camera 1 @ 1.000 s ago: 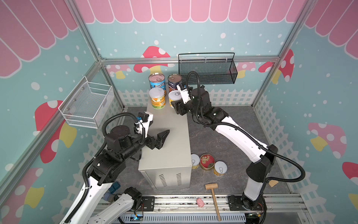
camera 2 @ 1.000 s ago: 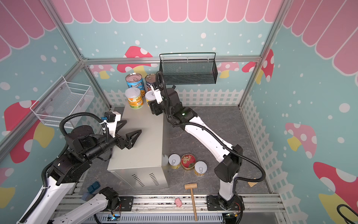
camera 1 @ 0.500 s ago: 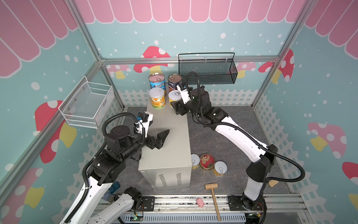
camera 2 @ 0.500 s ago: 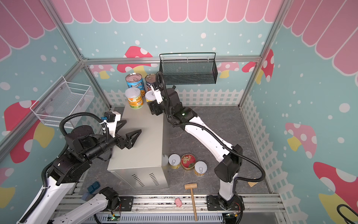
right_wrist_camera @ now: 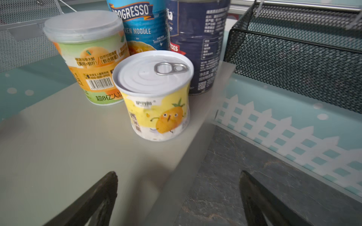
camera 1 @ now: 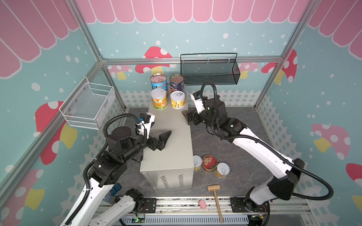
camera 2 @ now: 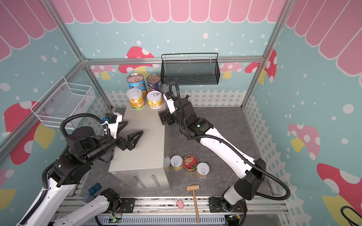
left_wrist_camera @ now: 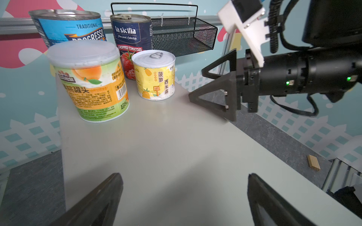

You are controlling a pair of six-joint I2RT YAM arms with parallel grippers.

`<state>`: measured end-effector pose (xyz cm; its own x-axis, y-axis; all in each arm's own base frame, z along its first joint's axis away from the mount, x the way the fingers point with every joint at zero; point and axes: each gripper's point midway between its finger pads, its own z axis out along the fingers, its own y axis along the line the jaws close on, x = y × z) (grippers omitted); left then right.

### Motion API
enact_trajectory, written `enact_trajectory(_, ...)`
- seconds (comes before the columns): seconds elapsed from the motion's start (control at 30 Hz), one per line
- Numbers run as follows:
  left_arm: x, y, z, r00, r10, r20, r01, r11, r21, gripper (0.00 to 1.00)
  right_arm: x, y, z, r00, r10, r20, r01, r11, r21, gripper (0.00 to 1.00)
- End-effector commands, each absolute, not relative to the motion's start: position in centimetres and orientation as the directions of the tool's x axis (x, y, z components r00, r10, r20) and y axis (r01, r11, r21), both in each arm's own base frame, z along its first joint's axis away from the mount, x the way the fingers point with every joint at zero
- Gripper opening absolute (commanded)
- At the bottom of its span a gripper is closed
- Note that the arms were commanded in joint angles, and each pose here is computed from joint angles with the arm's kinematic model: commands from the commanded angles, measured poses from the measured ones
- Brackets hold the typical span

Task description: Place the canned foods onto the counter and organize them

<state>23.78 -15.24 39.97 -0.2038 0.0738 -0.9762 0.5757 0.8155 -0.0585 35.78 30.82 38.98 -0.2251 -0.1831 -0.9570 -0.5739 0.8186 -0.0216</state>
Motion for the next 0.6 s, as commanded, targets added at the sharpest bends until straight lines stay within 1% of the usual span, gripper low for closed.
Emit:
enact_trajectory(0.0, 23.6, -15.1, 40.5, -0.180, 0.086, -0.980, 0.575, 0.818, -0.033, 1.00, 34.9, 28.1, 39.2, -0.222, -0.165, -0.961, -0.506, 0.862, -0.031, 0.99)
enact_trajectory(0.13, 23.8, -15.1, 40.2, -0.186, 0.089, -0.978, 0.571, 0.820, -0.034, 1.00, 34.7, 26.4, 38.5, -0.250, -0.159, -0.955, -0.469, 0.883, -0.024, 0.99)
enact_trajectory(0.3, 23.8, -15.0, 40.1, -0.191, 0.092, -0.977, 0.566, 0.824, -0.033, 1.00, 35.4, 26.2, 38.6, -0.251, -0.151, -0.956, -0.466, 0.884, -0.017, 0.99)
enact_trajectory(0.57, 23.5, -15.1, 40.0, -0.187, 0.106, -0.977, 0.568, 0.823, -0.019, 1.00, 39.0, 27.1, 39.0, -0.260, -0.136, -0.956, -0.475, 0.880, 0.004, 0.99)
